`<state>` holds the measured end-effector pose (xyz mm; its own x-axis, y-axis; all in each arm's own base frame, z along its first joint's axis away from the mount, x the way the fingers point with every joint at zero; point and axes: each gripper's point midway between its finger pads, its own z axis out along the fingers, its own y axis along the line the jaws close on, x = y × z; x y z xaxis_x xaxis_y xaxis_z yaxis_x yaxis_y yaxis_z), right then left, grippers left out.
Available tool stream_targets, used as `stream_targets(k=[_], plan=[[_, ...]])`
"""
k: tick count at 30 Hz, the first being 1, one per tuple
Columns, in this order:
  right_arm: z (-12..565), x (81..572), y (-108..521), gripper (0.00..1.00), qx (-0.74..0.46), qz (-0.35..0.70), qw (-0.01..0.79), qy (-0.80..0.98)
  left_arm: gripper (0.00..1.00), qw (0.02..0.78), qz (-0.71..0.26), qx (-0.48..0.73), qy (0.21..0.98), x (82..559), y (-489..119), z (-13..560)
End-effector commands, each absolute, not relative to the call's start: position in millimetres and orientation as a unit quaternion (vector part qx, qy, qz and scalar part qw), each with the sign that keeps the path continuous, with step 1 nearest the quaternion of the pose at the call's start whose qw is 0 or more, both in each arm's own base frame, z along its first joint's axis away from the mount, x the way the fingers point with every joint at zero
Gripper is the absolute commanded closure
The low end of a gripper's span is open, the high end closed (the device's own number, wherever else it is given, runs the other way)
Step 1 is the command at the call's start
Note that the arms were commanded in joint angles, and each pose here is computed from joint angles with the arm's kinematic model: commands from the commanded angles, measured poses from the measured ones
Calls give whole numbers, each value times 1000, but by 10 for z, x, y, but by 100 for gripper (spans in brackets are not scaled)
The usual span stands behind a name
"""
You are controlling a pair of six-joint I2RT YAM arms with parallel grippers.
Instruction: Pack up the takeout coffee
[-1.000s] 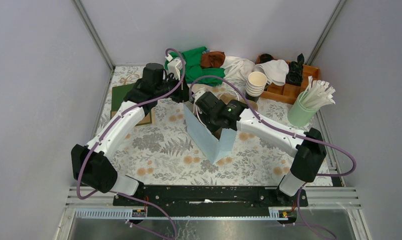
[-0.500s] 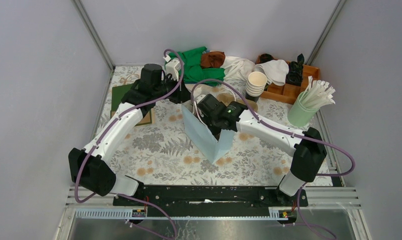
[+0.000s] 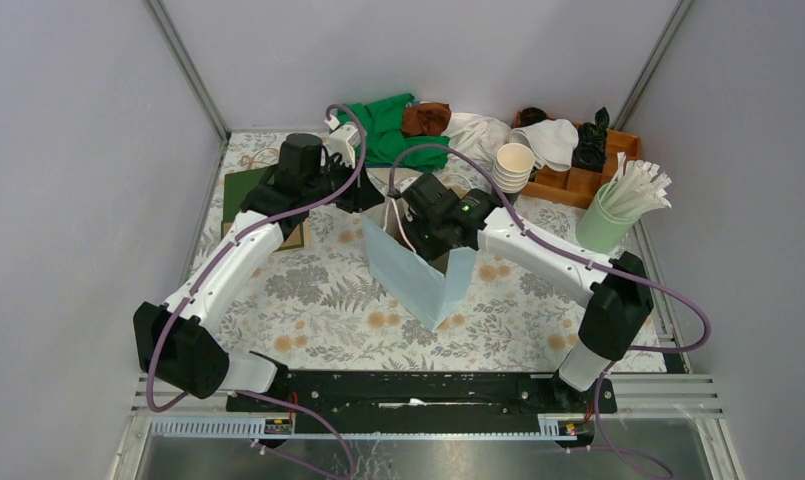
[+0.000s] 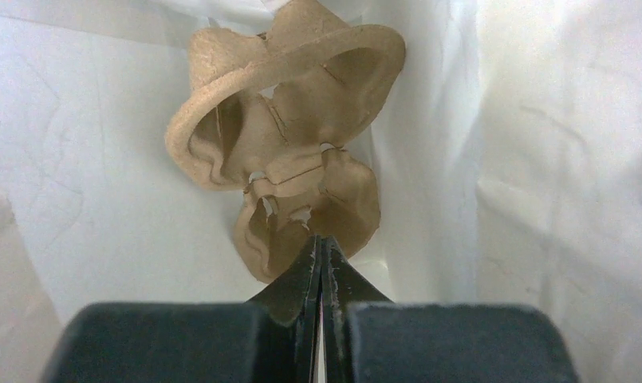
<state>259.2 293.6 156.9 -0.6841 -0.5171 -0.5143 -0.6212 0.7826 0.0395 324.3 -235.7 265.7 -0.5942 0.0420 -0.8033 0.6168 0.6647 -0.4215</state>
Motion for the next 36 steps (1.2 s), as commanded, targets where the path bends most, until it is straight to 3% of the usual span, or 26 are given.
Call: stream_targets(k=[1, 13, 22, 36], plan=[[1496, 2575, 2918, 100, -327, 98, 232, 911, 100, 439, -355, 208, 798, 3261, -2326, 2872], [1095, 2451, 2875, 100, -359, 49, 195, 911, 100, 454, -327, 190, 807, 3288, -2216, 2874], [982, 2620, 2958, 100, -356, 23, 196, 913, 100, 451, -317, 186, 813, 3267, -2200, 2822], [505, 2552, 2818, 100, -356, -30, 128, 925, 100, 466, -281, 180, 819, 3315, -2082, 2810]])
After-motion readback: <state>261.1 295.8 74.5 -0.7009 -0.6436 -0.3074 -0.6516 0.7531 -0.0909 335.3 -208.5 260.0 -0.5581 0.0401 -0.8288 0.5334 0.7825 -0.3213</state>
